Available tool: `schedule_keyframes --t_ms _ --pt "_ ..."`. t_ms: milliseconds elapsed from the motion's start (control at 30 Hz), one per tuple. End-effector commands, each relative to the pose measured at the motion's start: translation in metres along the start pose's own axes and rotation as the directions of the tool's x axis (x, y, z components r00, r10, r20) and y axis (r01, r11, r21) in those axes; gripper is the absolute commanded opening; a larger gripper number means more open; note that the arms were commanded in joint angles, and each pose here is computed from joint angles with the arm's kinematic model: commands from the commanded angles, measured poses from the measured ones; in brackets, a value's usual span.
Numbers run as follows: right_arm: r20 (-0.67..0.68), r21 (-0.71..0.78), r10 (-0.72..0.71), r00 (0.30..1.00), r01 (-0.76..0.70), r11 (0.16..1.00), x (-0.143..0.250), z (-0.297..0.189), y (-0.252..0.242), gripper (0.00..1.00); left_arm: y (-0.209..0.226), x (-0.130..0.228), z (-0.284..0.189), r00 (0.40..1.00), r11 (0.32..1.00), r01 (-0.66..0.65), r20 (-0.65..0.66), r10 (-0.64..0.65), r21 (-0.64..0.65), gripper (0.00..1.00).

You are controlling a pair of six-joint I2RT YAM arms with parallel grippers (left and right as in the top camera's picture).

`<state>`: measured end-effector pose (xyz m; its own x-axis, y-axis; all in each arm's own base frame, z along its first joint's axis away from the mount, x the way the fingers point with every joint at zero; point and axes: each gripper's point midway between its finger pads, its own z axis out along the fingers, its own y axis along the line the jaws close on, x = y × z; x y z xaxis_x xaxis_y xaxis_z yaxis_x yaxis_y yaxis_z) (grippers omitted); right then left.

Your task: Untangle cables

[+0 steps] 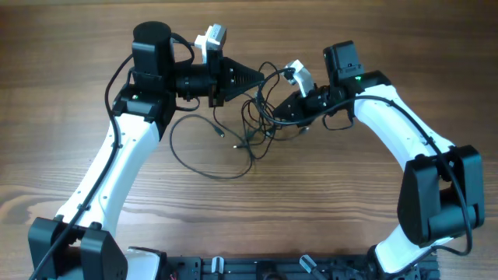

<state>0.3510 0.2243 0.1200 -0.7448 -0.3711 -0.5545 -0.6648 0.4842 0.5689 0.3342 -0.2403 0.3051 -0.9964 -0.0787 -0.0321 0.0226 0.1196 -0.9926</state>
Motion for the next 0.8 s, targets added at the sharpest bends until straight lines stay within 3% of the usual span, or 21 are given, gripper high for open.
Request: schedule_keyframes --t_ms 0,200,267,367,433,467,533,767 --pt "0.042 -0.137 0.104 0.994 -0.098 0.986 -0.012 -0.006 0.026 0.05 -0.003 -0.001 0.0 1.0 1.0 -0.002 0.014 0.002 -0.006 0.04" --pt "0.203 -0.18 0.081 0.976 -0.044 0.983 -0.053 -0.073 0.066 0.04 0.049 -0.02 -0.008 0.973 0.971 0.148 0.202 -0.109 -0.189 0.04" --pt "0.274 -0.145 0.021 0.962 0.019 0.989 -0.062 -0.103 0.086 0.04 0.091 -0.029 -0.024 0.913 0.895 0.305 0.366 -0.179 -0.326 0.04" --pt "0.356 -0.025 -0.015 0.934 0.025 0.999 -0.07 -0.139 0.101 0.04 0.13 -0.035 -0.051 0.836 0.785 0.432 0.523 -0.164 -0.444 0.04" --pt "0.422 0.125 0.001 0.906 -0.059 0.99 -0.074 -0.165 0.095 0.04 0.15 -0.034 -0.072 0.787 0.706 0.504 0.601 -0.138 -0.498 0.04" --pt "0.506 0.286 0.016 0.862 -0.185 0.94 -0.074 -0.197 0.081 0.04 0.165 -0.032 -0.092 0.746 0.634 0.562 0.656 -0.113 -0.53 0.04" --pt "0.599 0.404 0.021 0.8 -0.325 0.855 -0.069 -0.232 0.069 0.04 0.179 -0.027 -0.116 0.701 0.552 0.623 0.708 -0.082 -0.554 0.04" --pt "0.81 0.465 -0.049 0.584 -0.59 0.659 -0.056 -0.318 0.064 0.04 0.21 -0.004 -0.206 0.559 0.254 0.789 0.825 0.084 -0.56 0.04"
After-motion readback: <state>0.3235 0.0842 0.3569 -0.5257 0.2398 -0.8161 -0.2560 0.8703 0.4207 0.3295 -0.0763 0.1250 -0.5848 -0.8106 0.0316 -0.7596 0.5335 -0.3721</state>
